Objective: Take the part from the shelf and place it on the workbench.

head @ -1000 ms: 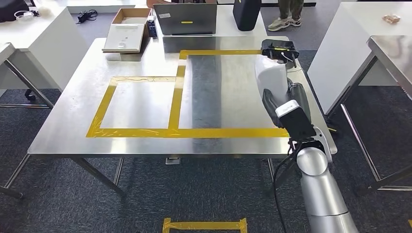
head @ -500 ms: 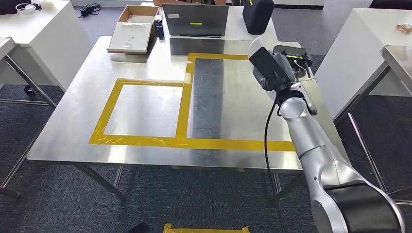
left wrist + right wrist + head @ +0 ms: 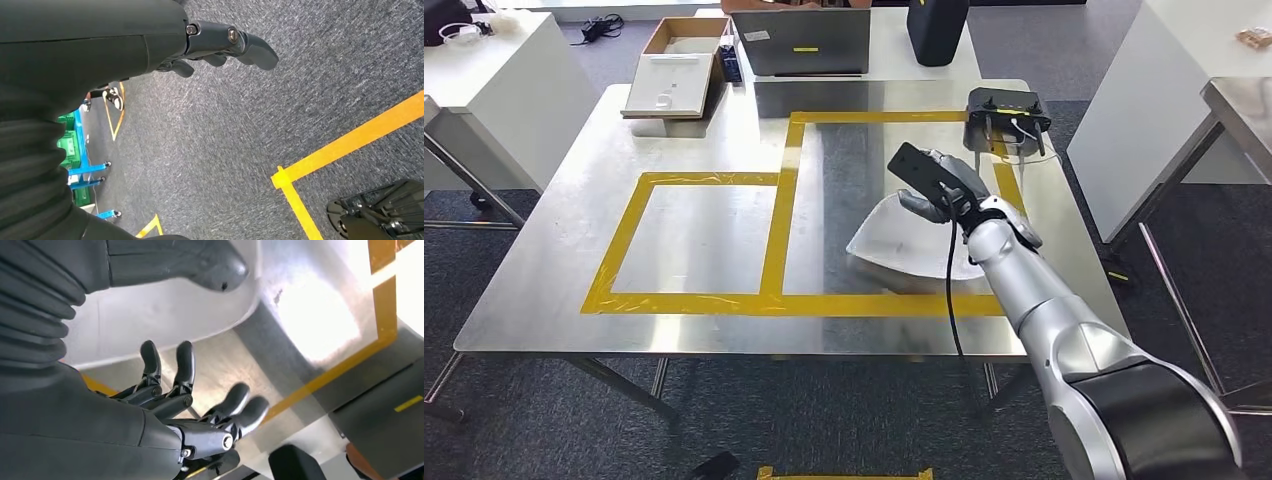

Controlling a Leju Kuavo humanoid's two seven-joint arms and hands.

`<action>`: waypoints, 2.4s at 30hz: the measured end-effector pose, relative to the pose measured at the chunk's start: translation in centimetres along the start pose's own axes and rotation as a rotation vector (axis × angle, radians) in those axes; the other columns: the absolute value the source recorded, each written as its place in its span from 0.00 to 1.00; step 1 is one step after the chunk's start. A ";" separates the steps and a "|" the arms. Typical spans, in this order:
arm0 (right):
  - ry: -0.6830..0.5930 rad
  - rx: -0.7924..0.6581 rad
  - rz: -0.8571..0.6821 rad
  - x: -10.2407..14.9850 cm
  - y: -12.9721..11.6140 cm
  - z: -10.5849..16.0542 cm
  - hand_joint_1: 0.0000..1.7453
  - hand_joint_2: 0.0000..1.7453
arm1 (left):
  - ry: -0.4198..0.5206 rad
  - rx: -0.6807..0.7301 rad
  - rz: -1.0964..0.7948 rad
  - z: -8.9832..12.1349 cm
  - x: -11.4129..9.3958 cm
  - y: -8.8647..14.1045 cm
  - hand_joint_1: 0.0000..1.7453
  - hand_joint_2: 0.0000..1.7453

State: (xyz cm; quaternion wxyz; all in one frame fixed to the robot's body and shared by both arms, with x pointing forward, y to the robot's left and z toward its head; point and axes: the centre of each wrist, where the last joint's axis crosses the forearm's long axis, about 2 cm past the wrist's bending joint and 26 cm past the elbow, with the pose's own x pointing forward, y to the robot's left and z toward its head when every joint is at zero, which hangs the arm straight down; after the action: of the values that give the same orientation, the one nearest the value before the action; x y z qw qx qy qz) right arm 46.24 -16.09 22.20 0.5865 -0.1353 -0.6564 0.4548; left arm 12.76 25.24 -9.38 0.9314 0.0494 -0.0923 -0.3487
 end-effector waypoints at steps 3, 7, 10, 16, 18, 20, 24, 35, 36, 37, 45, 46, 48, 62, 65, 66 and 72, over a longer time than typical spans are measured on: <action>-0.010 0.016 -0.002 -0.1 0.5 0.1 0.00 0.00 | -0.006 0.006 0.001 0.0 0.0 0.0 0.00 0.00; -0.069 0.017 -0.032 -0.2 0.6 0.1 0.00 0.00 | 0.001 0.003 0.041 0.0 -0.2 -0.1 0.00 0.00; -0.156 -0.011 -0.064 0.0 0.5 0.0 0.00 0.00 | 0.004 0.004 0.069 -0.1 -0.6 -0.1 0.00 0.00; -0.450 -0.189 -0.197 2.9 -2.6 -0.3 0.00 0.00 | 0.030 0.041 0.122 -0.2 -2.0 -0.4 0.00 0.00; -0.509 -0.237 -0.215 4.3 -4.0 -0.1 0.00 0.00 | 0.039 0.044 0.123 -0.2 -2.4 -0.6 0.00 0.00; -0.553 -0.269 -0.213 5.2 -5.1 0.3 0.00 0.00 | 0.042 0.041 0.123 -0.2 -2.6 -0.8 0.00 0.00; -0.607 -0.310 -0.206 5.8 -6.1 0.9 0.00 0.00 | 0.044 0.041 0.123 -0.2 -2.7 -0.9 0.00 0.00; -0.869 -0.625 -0.278 6.8 -5.5 7.9 0.00 0.00 | 0.074 0.114 0.247 -0.1 -4.3 -2.6 0.00 0.00; -0.893 -0.665 -0.269 7.0 -5.4 8.8 0.00 0.00 | 0.073 0.131 0.290 -0.1 -4.6 -2.9 0.00 0.00; -0.913 -0.705 -0.258 7.2 -5.3 9.6 0.00 0.00 | 0.072 0.149 0.331 -0.1 -4.8 -3.2 0.00 0.00; -1.032 -0.892 -0.382 5.6 -1.2 14.6 0.00 0.00 | 0.062 0.206 0.413 0.0 -4.9 -3.4 0.00 0.00; -1.031 -0.900 -0.399 5.2 -0.6 15.1 0.00 0.00 | 0.064 0.204 0.435 0.0 -4.8 -3.3 0.00 0.00; -1.011 -0.903 -0.441 4.6 0.7 16.0 0.00 0.00 | 0.075 0.199 0.501 0.0 -4.6 -3.2 0.00 0.00; -0.810 -0.817 -0.646 0.9 7.5 19.7 0.00 0.00 | 0.102 0.179 0.584 0.0 -5.3 -3.8 0.00 0.00; -0.773 -0.785 -0.675 0.4 8.8 20.3 0.00 0.00 | 0.095 0.179 0.575 0.0 -5.3 -4.0 0.00 0.00; -0.751 -0.775 -0.673 0.2 9.3 20.5 0.00 0.00 | 0.091 0.180 0.571 0.0 -5.3 -4.0 0.00 0.00; -0.621 -0.700 -0.678 -1.3 13.0 21.9 0.00 0.00 | 0.080 0.182 0.557 0.0 -5.4 -4.2 0.00 0.00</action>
State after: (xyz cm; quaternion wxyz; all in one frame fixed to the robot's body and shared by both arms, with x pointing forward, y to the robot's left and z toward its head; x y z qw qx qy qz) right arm 22.38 -19.46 13.80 0.3997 0.0366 -0.9158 0.0154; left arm 6.12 25.64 -10.72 0.9858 0.1195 -0.0963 -0.0679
